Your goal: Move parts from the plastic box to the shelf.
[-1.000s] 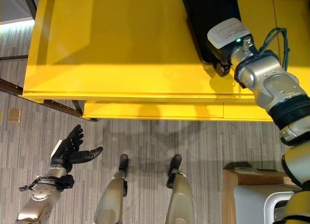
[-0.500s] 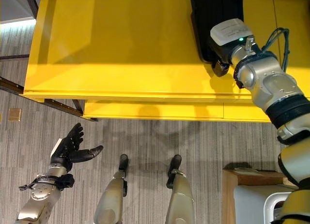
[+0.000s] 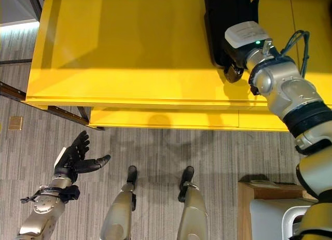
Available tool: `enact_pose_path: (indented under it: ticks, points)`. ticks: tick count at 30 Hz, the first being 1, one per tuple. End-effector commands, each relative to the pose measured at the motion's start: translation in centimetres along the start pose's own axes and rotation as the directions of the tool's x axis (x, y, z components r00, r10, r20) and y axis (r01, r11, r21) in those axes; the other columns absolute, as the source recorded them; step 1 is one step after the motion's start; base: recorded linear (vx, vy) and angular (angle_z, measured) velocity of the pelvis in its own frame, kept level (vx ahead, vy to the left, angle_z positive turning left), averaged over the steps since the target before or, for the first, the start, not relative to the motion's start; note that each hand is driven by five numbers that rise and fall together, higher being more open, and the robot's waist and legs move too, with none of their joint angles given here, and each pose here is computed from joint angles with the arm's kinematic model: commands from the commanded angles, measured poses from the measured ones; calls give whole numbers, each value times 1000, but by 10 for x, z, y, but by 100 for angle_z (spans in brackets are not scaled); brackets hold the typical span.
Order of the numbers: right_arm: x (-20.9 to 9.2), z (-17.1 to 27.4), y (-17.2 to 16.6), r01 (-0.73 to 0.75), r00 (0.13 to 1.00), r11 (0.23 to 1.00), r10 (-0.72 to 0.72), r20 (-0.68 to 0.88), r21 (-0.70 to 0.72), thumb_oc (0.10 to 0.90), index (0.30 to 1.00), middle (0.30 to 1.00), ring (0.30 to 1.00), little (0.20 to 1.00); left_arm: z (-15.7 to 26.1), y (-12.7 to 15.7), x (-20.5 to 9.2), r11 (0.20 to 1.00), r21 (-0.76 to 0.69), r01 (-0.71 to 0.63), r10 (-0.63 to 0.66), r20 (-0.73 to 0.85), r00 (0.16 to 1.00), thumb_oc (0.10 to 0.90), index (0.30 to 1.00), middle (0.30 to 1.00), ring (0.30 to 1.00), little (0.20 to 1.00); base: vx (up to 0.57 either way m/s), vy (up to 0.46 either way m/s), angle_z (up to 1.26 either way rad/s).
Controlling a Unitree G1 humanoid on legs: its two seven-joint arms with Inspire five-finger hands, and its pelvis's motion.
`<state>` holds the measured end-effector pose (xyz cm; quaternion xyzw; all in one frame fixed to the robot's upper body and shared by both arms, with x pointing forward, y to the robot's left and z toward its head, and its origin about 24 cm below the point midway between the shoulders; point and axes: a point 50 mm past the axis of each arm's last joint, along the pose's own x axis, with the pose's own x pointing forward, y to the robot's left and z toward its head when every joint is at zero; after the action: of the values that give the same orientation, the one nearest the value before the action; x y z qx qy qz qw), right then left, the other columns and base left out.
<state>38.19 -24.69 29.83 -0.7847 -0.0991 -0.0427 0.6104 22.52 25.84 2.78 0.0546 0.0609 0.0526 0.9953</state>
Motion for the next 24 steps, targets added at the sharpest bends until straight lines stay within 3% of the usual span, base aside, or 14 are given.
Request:
enact_pose_path:
  ticks: [1, 4, 5, 6, 7, 18, 24]
  points:
    - [7, -3, -56, 194, 981, 981, -193, -32, 26, 400, 300, 300, 300, 300, 33, 15, -4, 1000, 21, -17, 13, 161, 987, 900, 1000, 1000, 1000, 1000, 0, 0, 0]
    - [6, -4, -57, 194, 981, 981, -193, -33, 21, 400, 300, 300, 300, 300, 33, 14, -3, 1000, 20, -16, 13, 163, 987, 900, 1000, 1000, 1000, 1000, 0, 0, 0]
    - [6, -4, -57, 185, 982, 983, -185, -29, -8, 484, 418, 418, 418, 418, 33, 15, -3, 1000, 26, -16, 12, 160, 987, 900, 1000, 1000, 1000, 1000, 0, 0, 0]
    - [7, -4, -58, 179, 983, 984, -179, -30, -26, 765, 811, 811, 811, 811, 34, 15, -3, 1000, 28, -14, 10, 161, 987, 900, 1000, 1000, 1000, 1000, 0, 0, 0]
    - [7, -4, -60, 179, 983, 983, -180, -28, -40, 900, 1000, 1000, 1000, 1000, 34, 15, -3, 999, 30, -13, 8, 162, 987, 900, 1000, 1000, 1000, 1000, 0, 0, 0]
    - [12, 2, -94, 262, 964, 965, -262, -40, -3, 900, 1000, 1000, 1000, 1000, 34, 19, -3, 999, 45, -20, 13, 154, 988, 900, 1000, 1000, 1000, 1000, 0, 0, 0]
    - [10, 23, -118, 326, 943, 943, -329, 46, 68, 900, 1000, 1000, 1000, 1000, 34, 28, -3, 997, 65, -49, 39, 149, 988, 900, 1000, 1000, 1000, 1000, -1, 3, -1]
